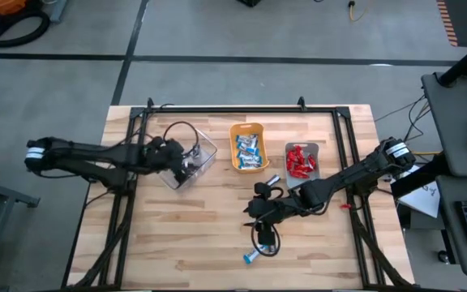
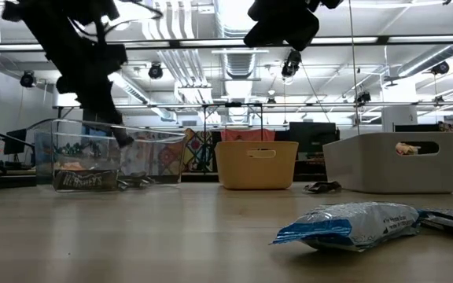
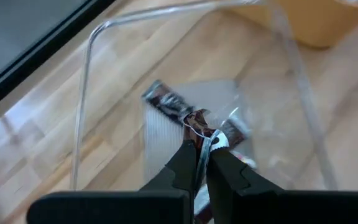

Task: Organize candy in baskets
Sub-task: Put the brown chocolate into the transparent bin

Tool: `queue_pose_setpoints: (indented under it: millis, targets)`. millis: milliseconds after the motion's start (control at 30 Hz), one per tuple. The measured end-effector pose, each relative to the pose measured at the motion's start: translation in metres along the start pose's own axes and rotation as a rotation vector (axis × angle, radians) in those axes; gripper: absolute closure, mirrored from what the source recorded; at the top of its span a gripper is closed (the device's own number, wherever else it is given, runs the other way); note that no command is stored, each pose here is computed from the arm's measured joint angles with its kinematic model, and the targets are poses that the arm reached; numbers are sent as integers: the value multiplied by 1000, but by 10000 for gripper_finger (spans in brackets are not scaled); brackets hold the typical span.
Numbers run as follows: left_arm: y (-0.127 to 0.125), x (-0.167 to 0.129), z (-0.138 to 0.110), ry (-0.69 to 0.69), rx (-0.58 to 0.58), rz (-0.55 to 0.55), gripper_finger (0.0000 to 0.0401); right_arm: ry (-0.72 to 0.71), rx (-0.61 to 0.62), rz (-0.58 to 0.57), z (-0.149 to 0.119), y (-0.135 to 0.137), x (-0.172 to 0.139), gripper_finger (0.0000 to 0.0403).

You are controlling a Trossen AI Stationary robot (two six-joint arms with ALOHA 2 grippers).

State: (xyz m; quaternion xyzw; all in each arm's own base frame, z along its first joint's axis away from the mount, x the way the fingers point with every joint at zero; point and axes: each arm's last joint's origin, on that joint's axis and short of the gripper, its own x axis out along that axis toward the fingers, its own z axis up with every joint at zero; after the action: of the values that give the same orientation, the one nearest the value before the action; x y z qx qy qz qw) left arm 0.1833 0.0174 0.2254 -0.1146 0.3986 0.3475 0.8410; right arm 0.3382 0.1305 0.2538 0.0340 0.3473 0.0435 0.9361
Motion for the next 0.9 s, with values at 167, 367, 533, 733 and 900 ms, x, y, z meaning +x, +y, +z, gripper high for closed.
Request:
queue_pose_setpoints:
  millis: [167, 367, 533, 733, 900]
  targets:
    - [-2, 15, 0, 55, 10, 52, 387, 10, -2, -3, -1, 0, 0, 211]
    - [-6, 25, -3, 95, 35, 75, 353, 34, -4, -10, -3, -1, 0, 211]
    - [-7, 27, -4, 104, 40, 79, 329, 34, 8, -15, -3, -3, 1, 211]
    - [-10, 18, 4, 109, 3, -20, 318, 66, 116, -132, -6, -17, 2, 211]
    - [-29, -2, 21, 19, -16, -136, 317, 145, 214, -231, -14, -30, 1, 211]
